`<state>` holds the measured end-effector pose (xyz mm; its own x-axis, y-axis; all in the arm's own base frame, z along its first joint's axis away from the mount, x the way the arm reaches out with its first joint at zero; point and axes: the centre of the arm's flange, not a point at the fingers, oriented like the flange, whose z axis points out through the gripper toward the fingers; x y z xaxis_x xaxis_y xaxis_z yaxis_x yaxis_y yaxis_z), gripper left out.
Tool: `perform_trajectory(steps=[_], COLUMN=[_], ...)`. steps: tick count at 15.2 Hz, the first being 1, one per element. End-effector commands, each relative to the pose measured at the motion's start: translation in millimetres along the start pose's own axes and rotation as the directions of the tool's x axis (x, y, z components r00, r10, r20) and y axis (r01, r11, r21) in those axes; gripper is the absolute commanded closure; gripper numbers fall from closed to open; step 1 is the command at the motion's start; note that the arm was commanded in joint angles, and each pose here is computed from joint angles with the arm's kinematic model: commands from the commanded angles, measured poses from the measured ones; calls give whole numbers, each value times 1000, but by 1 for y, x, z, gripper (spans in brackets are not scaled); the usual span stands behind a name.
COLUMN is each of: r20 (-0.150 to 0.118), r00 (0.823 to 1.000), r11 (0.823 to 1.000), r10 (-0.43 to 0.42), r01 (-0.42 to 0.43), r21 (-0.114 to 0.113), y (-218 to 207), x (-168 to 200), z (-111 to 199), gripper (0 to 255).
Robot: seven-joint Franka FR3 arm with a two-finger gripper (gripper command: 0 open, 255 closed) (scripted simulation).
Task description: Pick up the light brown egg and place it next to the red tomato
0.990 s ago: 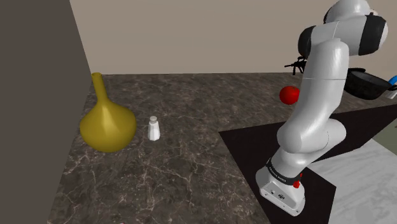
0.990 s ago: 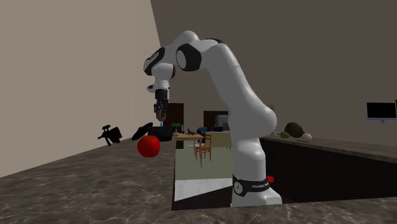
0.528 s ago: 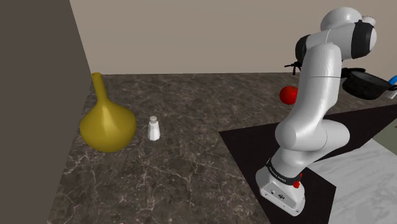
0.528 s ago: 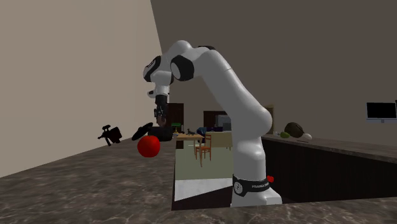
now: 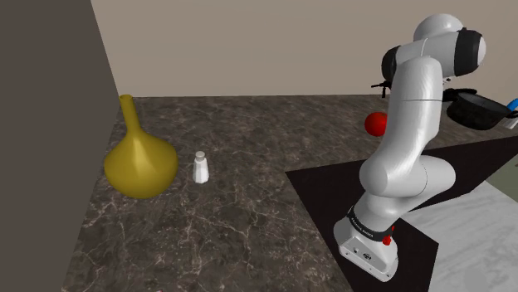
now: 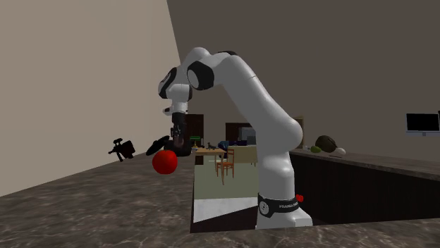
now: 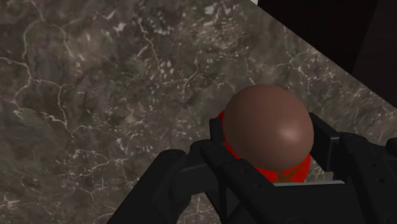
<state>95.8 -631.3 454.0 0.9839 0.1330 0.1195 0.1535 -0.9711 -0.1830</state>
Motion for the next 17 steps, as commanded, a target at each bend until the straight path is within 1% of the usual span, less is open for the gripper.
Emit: perform_trajectory(steps=[1, 17], r20=[0, 0], r00=[1000, 1000], r11=[1000, 1000], r10=[0, 0], r01=[0, 0], r21=[-1, -1], y=[2, 17], x=[-2, -12], z=[10, 92], gripper=[255, 255])
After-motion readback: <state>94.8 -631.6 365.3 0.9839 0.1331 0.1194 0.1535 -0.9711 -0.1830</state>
